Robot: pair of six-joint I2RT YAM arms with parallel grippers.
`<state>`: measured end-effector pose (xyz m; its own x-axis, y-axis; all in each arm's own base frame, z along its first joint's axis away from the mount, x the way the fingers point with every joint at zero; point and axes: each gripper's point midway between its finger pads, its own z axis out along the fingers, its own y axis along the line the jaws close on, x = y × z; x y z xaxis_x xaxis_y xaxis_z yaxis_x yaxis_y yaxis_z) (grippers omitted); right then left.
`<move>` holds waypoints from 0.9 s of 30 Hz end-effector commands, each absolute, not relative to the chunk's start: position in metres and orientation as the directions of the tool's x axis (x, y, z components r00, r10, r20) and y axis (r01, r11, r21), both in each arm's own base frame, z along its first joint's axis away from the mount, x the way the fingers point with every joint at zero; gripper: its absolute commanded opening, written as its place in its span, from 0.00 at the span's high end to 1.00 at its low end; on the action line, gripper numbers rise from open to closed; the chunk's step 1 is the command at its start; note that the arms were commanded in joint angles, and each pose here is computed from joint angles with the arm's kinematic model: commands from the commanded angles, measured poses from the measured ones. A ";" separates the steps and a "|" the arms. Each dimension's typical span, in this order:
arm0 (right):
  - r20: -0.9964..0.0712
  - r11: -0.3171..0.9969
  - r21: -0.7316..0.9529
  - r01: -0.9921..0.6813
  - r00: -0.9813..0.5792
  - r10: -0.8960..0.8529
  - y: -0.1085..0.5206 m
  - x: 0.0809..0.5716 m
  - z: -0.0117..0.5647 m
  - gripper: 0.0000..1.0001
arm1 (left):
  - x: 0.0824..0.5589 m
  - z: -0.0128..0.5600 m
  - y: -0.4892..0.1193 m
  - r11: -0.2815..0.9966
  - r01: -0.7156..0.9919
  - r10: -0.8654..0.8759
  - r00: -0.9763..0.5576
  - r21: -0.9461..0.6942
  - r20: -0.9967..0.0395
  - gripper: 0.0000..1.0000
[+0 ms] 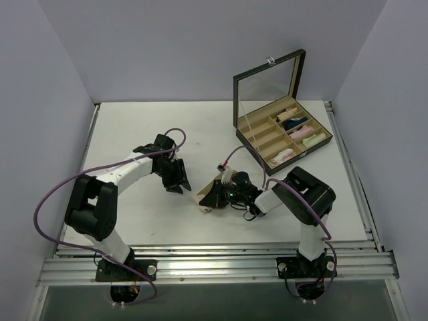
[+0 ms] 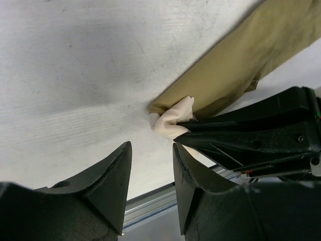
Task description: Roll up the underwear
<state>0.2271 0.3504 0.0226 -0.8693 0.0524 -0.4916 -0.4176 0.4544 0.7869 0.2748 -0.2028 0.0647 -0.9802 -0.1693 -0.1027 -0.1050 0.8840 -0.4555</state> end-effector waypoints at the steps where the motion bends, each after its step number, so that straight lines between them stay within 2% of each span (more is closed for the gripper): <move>1: -0.544 0.412 0.783 -0.466 -0.834 0.090 0.352 0.234 0.047 1.00 | 0.269 0.071 -0.200 0.875 -0.305 -0.338 -0.941 -0.376 -0.023 0.52; 4: -0.542 0.400 0.789 -0.466 -0.834 0.097 0.351 0.233 0.047 1.00 | 0.263 0.072 -0.217 0.845 -0.376 -0.403 -0.915 -0.380 0.010 0.48; 12: -0.543 0.405 0.788 -0.464 -0.834 0.100 0.348 0.232 0.043 1.00 | 0.254 0.063 -0.246 0.848 -0.413 -0.426 -0.904 -0.332 0.037 0.47; 23: -0.545 0.415 0.784 -0.462 -0.832 0.103 0.344 0.231 0.042 1.00 | 0.248 0.049 -0.236 0.853 -0.481 -0.490 -0.871 -0.201 0.006 0.47; 27: -0.544 0.414 0.785 -0.461 -0.832 0.104 0.344 0.230 0.042 1.00 | 0.249 0.041 -0.235 0.859 -0.482 -0.490 -0.872 -0.170 -0.005 0.50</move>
<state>0.2249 0.3429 0.0228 -0.8620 0.0772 -0.5010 -0.4205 0.4428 0.7919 0.2396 -0.2340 0.0387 -0.8868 -0.4610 0.0335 -0.4583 0.8676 -0.1929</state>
